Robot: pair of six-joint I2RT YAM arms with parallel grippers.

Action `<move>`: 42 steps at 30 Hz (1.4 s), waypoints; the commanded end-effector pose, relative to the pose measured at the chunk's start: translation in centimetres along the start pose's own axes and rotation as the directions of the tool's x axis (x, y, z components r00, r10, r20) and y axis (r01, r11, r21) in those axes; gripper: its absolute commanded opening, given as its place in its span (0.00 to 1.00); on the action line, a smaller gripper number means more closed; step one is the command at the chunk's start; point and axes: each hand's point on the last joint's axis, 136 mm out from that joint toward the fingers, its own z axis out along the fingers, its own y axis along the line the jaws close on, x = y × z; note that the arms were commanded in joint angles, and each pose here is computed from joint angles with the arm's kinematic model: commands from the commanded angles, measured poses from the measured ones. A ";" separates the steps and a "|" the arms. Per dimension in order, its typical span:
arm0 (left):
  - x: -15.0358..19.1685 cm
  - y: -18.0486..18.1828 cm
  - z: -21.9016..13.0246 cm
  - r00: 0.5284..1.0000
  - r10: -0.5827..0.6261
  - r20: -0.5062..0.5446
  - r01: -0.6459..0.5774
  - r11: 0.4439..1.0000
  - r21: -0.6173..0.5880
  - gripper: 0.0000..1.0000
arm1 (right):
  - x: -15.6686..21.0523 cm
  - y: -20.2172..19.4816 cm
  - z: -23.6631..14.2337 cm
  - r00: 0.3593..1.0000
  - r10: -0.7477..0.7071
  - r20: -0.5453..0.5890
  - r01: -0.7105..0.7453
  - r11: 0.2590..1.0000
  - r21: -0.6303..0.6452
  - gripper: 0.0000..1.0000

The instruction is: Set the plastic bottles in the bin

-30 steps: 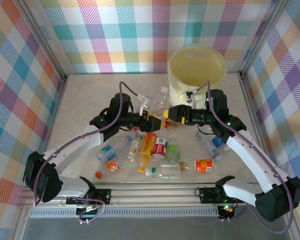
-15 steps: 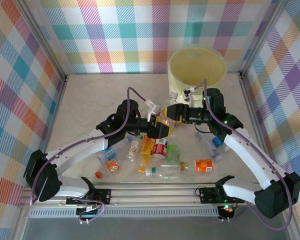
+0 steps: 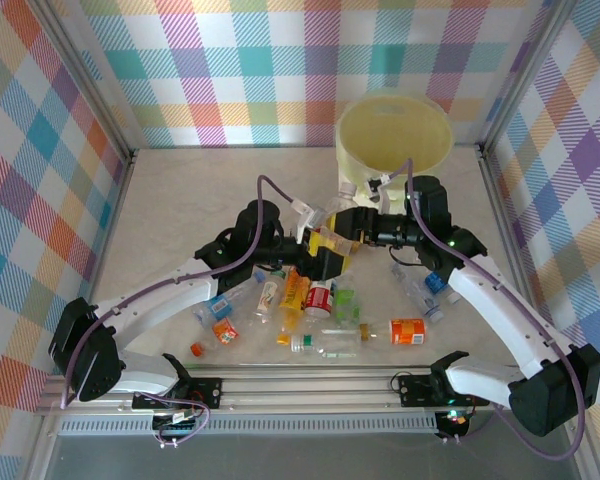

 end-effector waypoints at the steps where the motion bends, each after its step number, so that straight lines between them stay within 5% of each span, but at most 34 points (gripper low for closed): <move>1: -1.2 -1.5 -0.9 0.998 0.056 0.033 -0.056 0.998 -0.007 1.00 | -1.1 2.2 -1.5 0.995 -0.091 0.051 0.091 0.996 0.001 0.59; 19: -5.4 -5.9 -7.7 0.945 0.179 0.274 -0.170 0.984 -0.057 1.00 | -6.7 2.7 -7.2 0.893 -0.408 0.192 0.319 0.872 0.370 0.59; 32: -7.0 -5.9 -11.7 0.884 0.192 0.426 -0.132 0.977 -0.166 1.00 | -16.0 1.2 -8.3 0.750 -0.647 0.139 0.388 0.599 0.700 0.58; 42: -5.8 -5.3 -13.2 0.878 0.215 0.429 -0.130 0.967 -0.219 1.00 | -21.5 -2.7 -7.5 0.759 -0.646 0.075 0.313 0.464 0.829 0.58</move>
